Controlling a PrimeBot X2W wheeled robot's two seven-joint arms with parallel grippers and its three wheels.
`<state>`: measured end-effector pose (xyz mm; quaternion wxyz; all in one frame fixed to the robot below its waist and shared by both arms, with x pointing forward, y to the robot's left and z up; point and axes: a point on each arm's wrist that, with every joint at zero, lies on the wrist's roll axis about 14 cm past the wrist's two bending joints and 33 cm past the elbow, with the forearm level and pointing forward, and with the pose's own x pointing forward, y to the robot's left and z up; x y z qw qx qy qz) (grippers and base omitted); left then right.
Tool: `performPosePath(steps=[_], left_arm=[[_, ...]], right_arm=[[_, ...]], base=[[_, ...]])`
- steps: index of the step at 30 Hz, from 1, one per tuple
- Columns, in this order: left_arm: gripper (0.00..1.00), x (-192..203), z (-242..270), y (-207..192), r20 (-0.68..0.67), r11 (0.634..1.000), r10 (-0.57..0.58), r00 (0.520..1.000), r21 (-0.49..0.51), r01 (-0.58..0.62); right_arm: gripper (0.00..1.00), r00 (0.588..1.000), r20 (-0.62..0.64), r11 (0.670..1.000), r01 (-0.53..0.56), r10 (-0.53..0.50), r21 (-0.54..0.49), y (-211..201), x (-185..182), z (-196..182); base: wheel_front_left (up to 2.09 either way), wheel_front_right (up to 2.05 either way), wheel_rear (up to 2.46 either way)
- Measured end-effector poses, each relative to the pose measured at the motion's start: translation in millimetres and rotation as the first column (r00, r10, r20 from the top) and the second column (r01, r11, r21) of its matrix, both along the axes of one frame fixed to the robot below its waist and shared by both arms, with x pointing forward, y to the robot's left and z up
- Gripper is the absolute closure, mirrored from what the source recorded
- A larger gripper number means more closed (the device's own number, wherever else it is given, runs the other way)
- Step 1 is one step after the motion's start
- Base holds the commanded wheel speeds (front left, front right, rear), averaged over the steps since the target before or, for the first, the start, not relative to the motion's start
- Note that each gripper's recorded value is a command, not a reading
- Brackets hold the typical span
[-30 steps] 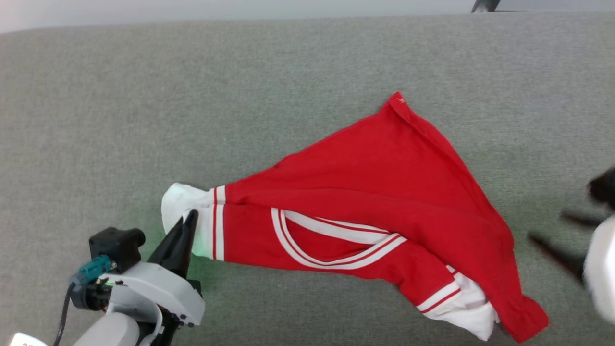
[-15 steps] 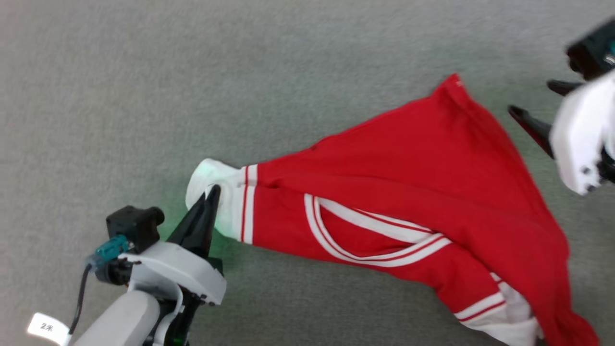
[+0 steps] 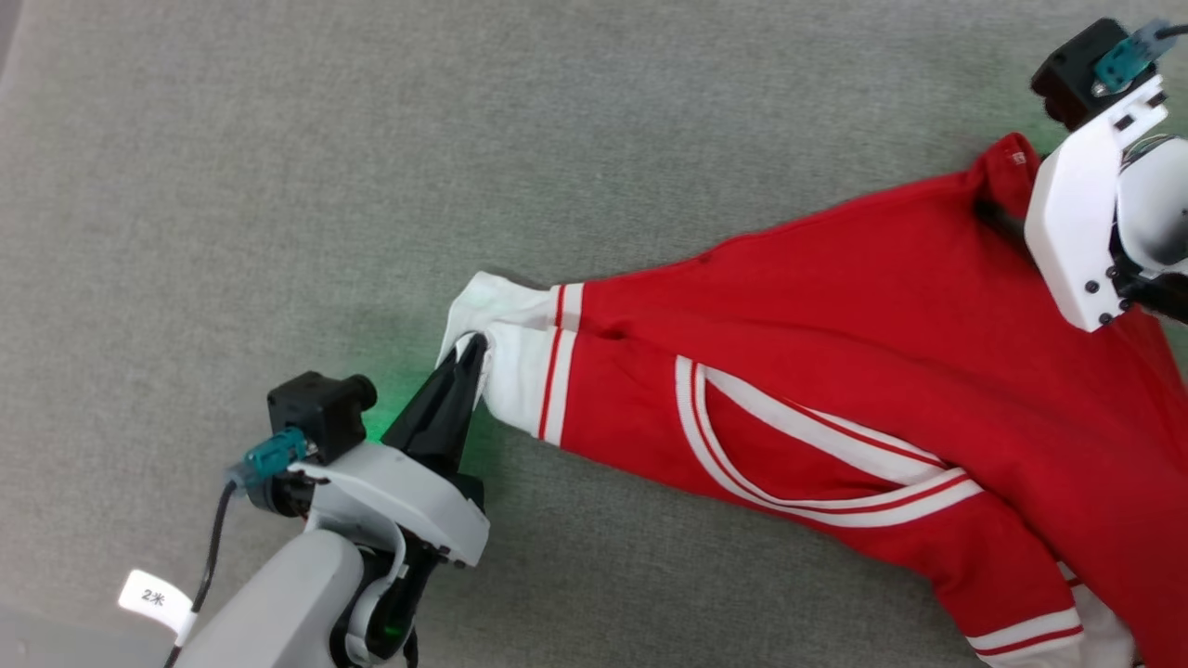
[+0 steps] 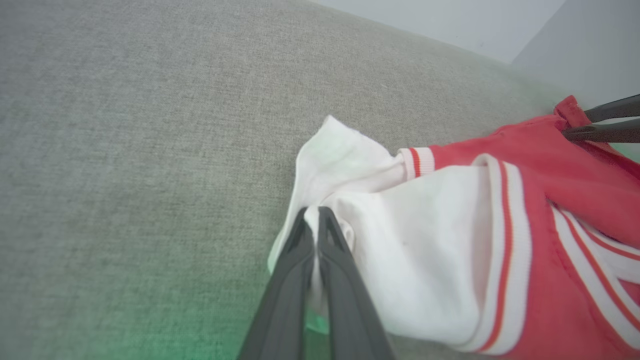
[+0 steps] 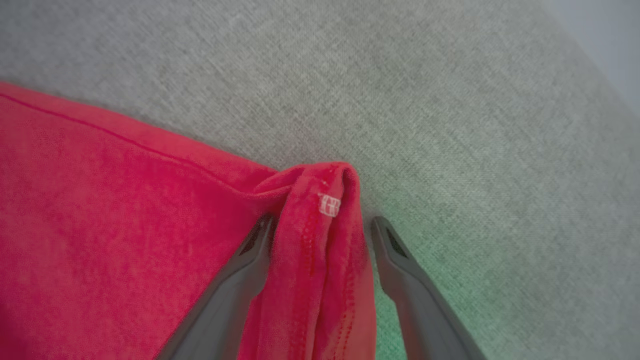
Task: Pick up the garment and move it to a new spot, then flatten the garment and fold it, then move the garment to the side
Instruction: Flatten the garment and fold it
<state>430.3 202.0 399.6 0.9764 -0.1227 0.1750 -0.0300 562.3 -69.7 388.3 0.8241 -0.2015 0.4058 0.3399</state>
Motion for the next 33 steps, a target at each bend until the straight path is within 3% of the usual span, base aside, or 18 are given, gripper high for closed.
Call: performPosePath(steps=[1,2,10,13,16,25,28,33], left_arm=[[1.00,-1.2,-1.0,1.9,-0.001,1.000,0.005,1.000,0.001,-0.005],[1.00,-2.1,-2.2,4.0,-0.004,1.000,0.009,1.000,0.003,-0.009],[1.00,1.4,2.0,5.4,0.016,1.000,0.003,1.000,-0.001,-0.003],[1.00,9.6,13.2,4.1,0.054,1.000,-0.006,0.999,-0.009,0.006],[1.00,25.2,33.1,5.9,0.116,1.000,-0.021,0.993,-0.010,0.022],[1.00,107.8,116.4,-3.6,0.276,0.991,-0.130,0.952,0.009,0.133],[1.00,148.6,158.8,0.4,0.349,0.993,-0.086,0.933,-0.046,0.109],[1.00,203.4,224.9,13.3,0.463,0.999,-0.015,0.886,-0.020,0.028]], right_arm=[[0.80,1.000,-0.008,1.000,-0.004,0.004,0.007,2.8,0.3,-2.2],[1.00,1.000,-0.018,1.000,-0.004,0.004,0.010,3.3,0.4,-4.3],[1.00,0.999,0.015,0.996,0.039,-0.040,0.079,0.6,7.2,4.2],[1.00,0.988,0.069,0.981,0.127,-0.138,0.147,-13.8,23.6,20.0],[1.00,0.960,0.146,0.946,0.195,-0.238,0.260,-21.5,44.0,50.7],[1.00,0.822,0.282,0.820,0.333,-0.494,0.466,-71.9,85.8,135.6],[1.00,0.759,0.342,0.782,0.333,-0.553,0.526,-87.1,101.2,171.9],[1.00,0.645,0.395,0.702,0.321,-0.654,0.636,-108.6,120.6,221.0]], base=[[0.00,0.00,0.00],[0.00,0.00,0.00],[0.00,0.00,0.00],[0.00,0.00,0.00],[0.00,0.00,0.00],[0.00,0.00,0.00],[0.00,0.00,0.00],[0.00,0.00,0.00]])
